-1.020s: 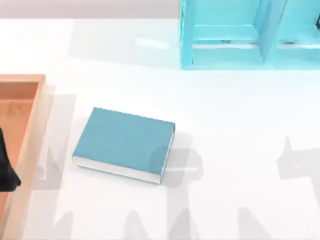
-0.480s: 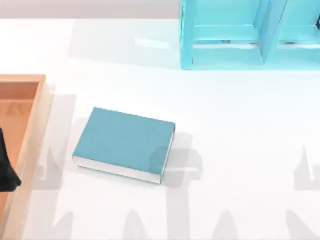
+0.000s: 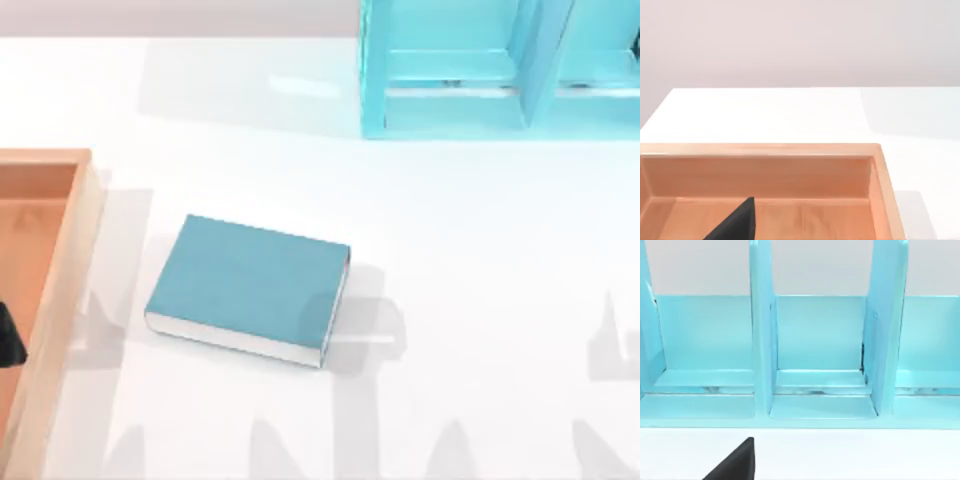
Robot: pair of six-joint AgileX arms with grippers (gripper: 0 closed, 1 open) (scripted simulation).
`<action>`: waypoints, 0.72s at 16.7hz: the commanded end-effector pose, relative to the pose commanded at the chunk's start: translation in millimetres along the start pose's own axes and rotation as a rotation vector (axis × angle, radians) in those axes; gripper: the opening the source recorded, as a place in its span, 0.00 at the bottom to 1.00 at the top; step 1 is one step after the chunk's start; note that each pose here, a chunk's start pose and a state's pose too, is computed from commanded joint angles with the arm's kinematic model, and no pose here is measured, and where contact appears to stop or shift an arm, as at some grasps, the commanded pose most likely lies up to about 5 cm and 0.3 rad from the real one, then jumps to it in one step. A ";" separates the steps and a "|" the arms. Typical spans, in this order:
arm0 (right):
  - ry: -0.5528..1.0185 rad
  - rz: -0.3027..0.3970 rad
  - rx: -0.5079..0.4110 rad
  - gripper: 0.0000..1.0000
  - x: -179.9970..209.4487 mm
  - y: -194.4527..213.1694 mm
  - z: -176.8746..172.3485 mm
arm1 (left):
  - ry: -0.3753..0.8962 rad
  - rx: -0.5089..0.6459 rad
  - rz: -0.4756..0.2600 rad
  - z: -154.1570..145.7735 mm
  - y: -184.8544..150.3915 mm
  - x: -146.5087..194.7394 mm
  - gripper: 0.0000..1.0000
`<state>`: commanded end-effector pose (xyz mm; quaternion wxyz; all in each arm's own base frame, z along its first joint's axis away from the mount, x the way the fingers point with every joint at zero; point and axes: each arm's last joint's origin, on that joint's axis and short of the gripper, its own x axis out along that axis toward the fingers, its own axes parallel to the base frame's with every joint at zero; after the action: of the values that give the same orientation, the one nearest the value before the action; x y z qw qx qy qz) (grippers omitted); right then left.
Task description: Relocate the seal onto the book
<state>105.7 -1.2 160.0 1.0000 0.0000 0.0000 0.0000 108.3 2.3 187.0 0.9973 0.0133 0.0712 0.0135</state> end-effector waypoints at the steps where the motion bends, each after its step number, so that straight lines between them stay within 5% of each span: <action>1: 0.000 0.000 0.000 1.00 0.0 0.0 0.0 | 0.054 0.009 0.009 10.4 1.6 1.1 1.00; 6: 0.000 0.000 0.000 1.00 0.0 0.0 0.0 | 0.438 0.047 0.041 69.8 14.9 34.7 1.00; 12: 0.000 0.000 0.000 1.00 0.0 0.0 0.0 | 0.985 0.052 0.021 99.8 47.4 132.4 1.00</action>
<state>105.7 -1.2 160.0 1.0000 0.0000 0.0000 0.0000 252.3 51.0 268.4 0.8441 0.0311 0.5346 0.0265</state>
